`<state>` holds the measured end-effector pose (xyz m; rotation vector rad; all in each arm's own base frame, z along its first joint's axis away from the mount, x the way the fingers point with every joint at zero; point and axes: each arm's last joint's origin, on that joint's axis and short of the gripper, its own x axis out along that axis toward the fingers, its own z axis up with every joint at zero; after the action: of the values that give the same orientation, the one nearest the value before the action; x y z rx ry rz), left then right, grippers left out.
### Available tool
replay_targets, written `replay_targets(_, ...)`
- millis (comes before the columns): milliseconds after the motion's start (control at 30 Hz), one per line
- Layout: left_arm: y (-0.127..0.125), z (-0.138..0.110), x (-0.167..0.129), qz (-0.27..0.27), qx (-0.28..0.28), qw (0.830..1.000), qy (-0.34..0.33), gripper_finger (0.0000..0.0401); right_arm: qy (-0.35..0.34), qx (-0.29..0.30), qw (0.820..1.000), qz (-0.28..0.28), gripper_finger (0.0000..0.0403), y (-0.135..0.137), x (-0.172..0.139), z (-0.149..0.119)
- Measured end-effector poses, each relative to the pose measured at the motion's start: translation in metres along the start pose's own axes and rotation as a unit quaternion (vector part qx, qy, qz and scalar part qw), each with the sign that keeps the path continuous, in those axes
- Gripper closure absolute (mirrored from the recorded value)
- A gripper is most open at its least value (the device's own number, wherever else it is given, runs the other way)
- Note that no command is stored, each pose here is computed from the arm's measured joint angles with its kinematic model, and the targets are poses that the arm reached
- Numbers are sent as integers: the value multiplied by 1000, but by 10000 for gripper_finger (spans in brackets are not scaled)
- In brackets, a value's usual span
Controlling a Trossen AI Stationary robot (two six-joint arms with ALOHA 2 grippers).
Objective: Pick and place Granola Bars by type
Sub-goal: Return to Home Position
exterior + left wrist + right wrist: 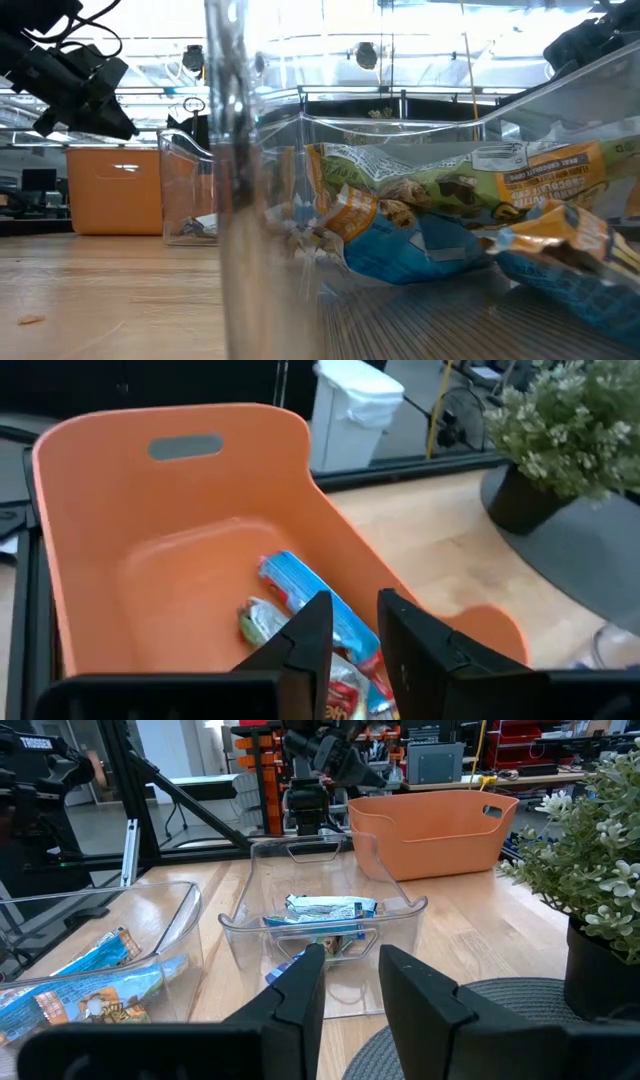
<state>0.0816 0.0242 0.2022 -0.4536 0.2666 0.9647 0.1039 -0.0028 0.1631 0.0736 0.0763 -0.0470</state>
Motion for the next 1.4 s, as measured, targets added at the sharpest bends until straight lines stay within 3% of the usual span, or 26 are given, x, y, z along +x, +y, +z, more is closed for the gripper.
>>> replay_targets(200,-1,1,-3,-28,6,1000,3,313,0,0,1000,0,314,0,0,0)
replay_targets(433,-12,7,-11,-156,57,984,-60,313,0,0,1000,0,314,0,0,0)
replay_targets(667,-19,-25,1,-306,149,931,-130,313,0,0,1000,0,314,0,0,0)
replay_targets(867,-19,-32,-2,-393,195,888,-141,313,0,0,1000,0,314,0,0,0)
replay_targets(1233,-18,-36,-5,-451,228,853,-130,313,0,0,1000,0,314,0,0,0)
replay_targets(1400,-19,-36,-5,-453,236,849,-133,313,0,0,1000,0,314,0,0,0)
